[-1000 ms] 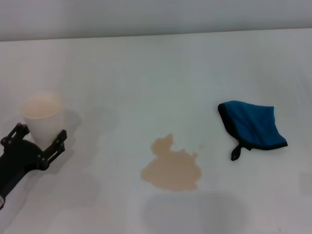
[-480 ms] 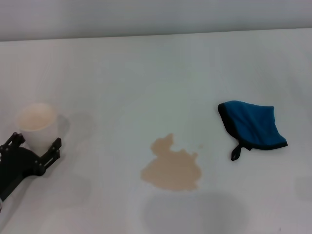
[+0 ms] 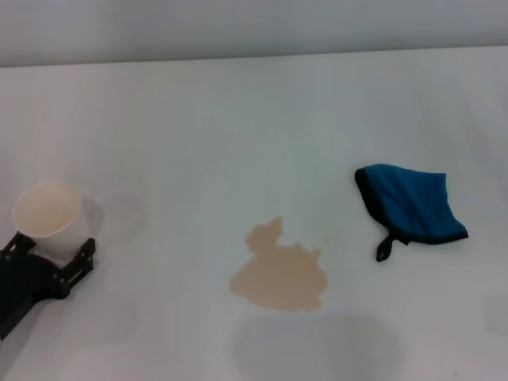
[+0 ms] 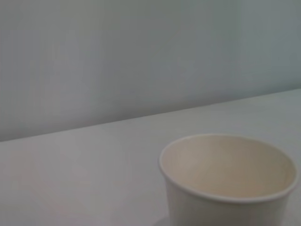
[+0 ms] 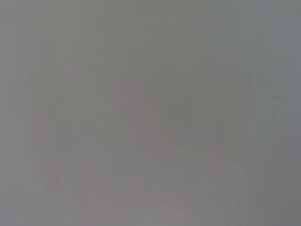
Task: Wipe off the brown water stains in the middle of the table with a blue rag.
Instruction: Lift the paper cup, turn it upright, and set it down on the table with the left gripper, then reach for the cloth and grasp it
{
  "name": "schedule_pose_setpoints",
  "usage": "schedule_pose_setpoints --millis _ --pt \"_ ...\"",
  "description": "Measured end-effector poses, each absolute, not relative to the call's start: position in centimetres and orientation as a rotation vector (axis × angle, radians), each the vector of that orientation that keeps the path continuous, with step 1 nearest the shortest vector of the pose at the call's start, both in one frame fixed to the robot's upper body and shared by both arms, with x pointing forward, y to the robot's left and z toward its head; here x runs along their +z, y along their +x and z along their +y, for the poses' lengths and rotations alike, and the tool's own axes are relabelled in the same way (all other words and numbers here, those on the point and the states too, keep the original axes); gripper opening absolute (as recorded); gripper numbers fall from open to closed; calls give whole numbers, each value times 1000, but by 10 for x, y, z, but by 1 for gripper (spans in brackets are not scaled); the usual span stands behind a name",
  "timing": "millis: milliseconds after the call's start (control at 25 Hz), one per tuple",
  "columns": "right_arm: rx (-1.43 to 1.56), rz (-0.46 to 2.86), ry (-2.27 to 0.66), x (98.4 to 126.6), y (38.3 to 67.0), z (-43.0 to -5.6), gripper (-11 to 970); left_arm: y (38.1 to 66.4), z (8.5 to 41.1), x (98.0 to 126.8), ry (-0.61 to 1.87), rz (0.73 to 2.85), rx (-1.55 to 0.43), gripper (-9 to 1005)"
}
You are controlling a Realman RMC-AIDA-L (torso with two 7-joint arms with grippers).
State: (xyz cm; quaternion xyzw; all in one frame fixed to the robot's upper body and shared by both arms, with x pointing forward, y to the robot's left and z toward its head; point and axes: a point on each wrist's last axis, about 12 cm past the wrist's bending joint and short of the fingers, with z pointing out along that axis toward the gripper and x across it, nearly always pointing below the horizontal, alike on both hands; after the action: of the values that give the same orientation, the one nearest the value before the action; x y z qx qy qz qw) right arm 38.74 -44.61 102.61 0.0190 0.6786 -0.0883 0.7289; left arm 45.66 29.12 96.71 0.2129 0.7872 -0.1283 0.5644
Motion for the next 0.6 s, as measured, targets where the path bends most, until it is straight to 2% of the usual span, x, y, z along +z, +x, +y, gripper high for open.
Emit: schedule_pose_setpoints --millis 280,480,600 --pt "-196 1496 44 1026 387 -446 855 451 292 968 494 1827 -317 782" --pt "-197 1495 45 1026 384 -446 855 450 293 969 494 1827 -315 877" --pt "-199 1496 46 1025 382 -447 855 449 293 968 493 1829 -314 877"
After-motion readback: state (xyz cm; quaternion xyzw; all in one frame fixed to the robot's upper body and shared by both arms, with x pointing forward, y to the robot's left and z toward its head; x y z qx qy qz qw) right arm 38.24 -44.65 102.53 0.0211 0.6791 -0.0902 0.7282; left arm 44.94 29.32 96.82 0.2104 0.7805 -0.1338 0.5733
